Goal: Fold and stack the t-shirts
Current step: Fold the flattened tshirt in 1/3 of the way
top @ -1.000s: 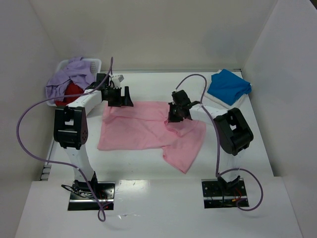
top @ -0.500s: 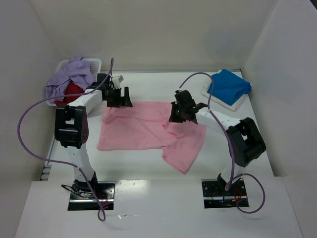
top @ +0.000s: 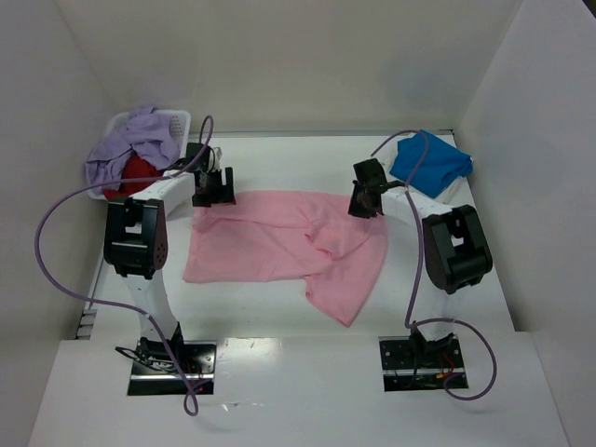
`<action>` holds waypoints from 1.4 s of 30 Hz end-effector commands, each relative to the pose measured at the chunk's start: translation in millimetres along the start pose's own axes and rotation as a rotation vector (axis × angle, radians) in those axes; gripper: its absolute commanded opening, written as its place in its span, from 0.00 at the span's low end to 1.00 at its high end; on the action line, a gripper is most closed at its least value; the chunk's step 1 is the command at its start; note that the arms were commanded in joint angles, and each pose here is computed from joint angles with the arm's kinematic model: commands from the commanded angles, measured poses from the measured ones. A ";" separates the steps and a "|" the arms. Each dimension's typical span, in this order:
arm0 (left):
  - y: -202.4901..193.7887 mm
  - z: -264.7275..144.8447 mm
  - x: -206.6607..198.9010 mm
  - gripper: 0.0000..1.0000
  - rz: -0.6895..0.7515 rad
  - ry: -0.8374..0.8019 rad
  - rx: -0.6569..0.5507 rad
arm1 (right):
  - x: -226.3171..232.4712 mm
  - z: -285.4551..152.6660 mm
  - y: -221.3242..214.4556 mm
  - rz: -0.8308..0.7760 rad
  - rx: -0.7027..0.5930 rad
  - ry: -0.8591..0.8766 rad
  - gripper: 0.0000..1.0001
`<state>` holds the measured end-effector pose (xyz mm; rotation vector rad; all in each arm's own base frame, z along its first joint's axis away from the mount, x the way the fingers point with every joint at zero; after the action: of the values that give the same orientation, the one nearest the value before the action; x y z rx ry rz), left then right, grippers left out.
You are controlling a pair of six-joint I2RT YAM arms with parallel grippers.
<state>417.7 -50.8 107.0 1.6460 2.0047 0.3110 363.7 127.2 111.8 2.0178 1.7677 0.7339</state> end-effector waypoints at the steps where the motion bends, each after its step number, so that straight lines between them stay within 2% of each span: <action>1: 1.9 8.3 9.9 0.84 -0.039 0.105 -0.032 | -1.0 16.2 6.8 -0.009 -0.012 -0.041 0.00; 11: 9.6 27.3 22.3 0.83 -0.064 0.159 -0.031 | -24.7 44.7 20.1 0.053 -0.001 -0.102 0.00; 17: 32.3 34.7 32.4 0.83 -0.081 0.166 -0.067 | -43.7 71.7 31.7 0.075 0.038 -0.140 0.00; 22: 39.3 41.2 31.9 0.83 -0.071 0.165 -0.069 | -37.7 83.9 61.3 0.073 0.018 -0.128 0.00; 25: 46.2 45.1 30.6 0.76 -0.071 0.161 -0.081 | -36.8 93.8 65.2 0.054 0.023 -0.129 0.00; 28: 64.8 45.2 31.2 0.63 -0.057 0.155 -0.121 | -33.6 107.6 75.3 0.041 0.033 -0.132 0.00; 29: 61.1 50.9 33.4 0.63 -0.048 0.160 -0.106 | -31.6 105.9 82.1 0.043 0.016 -0.126 0.00; 31: 70.2 55.6 32.2 0.51 -0.037 0.158 -0.115 | -30.3 113.7 86.7 0.032 0.020 -0.128 0.00; 36: 96.2 62.8 31.9 0.49 -0.034 0.155 -0.147 | -35.5 124.6 106.2 0.029 0.011 -0.136 0.00; 41: 102.9 68.9 39.2 0.49 -0.022 0.177 -0.159 | -38.2 127.6 120.5 0.021 -0.019 -0.142 0.00; 42: 113.5 64.4 41.9 0.52 -0.029 0.175 -0.192 | -36.8 129.8 125.6 0.022 -0.032 -0.138 0.00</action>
<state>527.5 -9.0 86.7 1.5371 2.0743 0.5611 526.5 94.7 78.2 2.0333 1.6599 0.6599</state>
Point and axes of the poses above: each gripper's point midway between its finger pads, its own z axis out along the fingers, its own x axis along the line the jaws close on, y = z × x, the point moved 7 cm from there along -z, back along the fingers, and after that the axes turned 6 degrees about -z, right-handed, at the moved point
